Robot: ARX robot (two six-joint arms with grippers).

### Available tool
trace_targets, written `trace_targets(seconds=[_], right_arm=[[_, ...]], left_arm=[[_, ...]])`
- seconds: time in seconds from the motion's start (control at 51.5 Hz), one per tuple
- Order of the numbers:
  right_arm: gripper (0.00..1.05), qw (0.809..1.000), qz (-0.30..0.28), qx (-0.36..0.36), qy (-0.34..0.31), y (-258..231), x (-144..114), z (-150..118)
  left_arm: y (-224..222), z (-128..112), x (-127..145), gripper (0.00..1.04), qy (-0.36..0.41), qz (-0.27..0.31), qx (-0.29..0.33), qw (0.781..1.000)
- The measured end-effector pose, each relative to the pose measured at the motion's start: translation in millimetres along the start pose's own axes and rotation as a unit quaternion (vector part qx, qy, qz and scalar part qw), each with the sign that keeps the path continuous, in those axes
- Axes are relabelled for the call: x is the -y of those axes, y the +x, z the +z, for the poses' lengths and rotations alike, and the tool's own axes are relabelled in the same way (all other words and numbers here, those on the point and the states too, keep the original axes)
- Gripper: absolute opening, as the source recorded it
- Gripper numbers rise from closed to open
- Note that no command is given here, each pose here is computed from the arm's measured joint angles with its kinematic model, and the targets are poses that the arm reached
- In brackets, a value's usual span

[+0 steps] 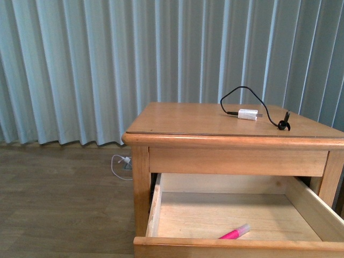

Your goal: Place pink marker in drawer with both arms

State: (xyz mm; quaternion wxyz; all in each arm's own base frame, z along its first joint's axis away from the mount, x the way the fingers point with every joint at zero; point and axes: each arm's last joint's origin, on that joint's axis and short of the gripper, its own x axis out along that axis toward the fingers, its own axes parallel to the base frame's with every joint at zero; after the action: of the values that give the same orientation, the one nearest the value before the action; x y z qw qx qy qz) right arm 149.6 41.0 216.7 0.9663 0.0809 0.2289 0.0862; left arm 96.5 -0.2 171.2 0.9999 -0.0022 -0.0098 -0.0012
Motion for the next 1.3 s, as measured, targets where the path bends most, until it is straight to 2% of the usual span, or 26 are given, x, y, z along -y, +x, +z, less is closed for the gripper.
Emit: trace_targets(seconds=[0.097,0.175,0.311,0.388,0.427,0.485,0.563,0.621,0.971,1.301], right_arm=[[0.96,1.0,0.0,0.0,0.0,0.0,0.0,0.0],[0.96,1.0,0.0,0.0,0.0,0.0,0.0,0.0],[0.96,1.0,0.0,0.0,0.0,0.0,0.0,-0.1],[0.96,0.994,-0.075,0.079,-0.033,3.1,-1.2,-4.1],[0.96,0.989,-0.106,0.096,-0.038,3.7,-1.4,-4.8],[0.96,0.988,-0.132,0.058,-0.053,7.9,-0.4,-10.2],[0.96,0.992,-0.103,-0.028,-0.073,20.9,1.5,-23.6],[0.96,0.991,-0.078,-0.074,-0.077,34.4,3.4,-28.6],[0.96,0.984,-0.078,-0.139,-0.073,109.3,4.1,-23.0],[0.96,0.979,-0.106,-0.146,-0.099,167.4,-6.6,-16.5]], left_arm=[[0.0,0.0,0.0,0.07,0.0,0.0,0.0,1.0],[0.0,0.0,0.0,0.23,0.0,0.0,0.0,1.0],[0.0,0.0,0.0,0.46,0.0,0.0,0.0,1.0],[0.0,0.0,0.0,0.6,0.0,0.0,0.0,1.0],[0.0,0.0,0.0,0.65,0.0,0.0,0.0,1.0],[0.0,0.0,0.0,0.8,0.0,0.0,0.0,1.0],[0.0,0.0,0.0,1.0,0.0,0.0,0.0,1.0],[0.0,0.0,0.0,0.98,0.0,0.0,0.0,1.0],[0.0,0.0,0.0,0.99,0.0,0.0,0.0,1.0],[0.0,0.0,0.0,0.99,0.0,0.0,0.0,1.0]])
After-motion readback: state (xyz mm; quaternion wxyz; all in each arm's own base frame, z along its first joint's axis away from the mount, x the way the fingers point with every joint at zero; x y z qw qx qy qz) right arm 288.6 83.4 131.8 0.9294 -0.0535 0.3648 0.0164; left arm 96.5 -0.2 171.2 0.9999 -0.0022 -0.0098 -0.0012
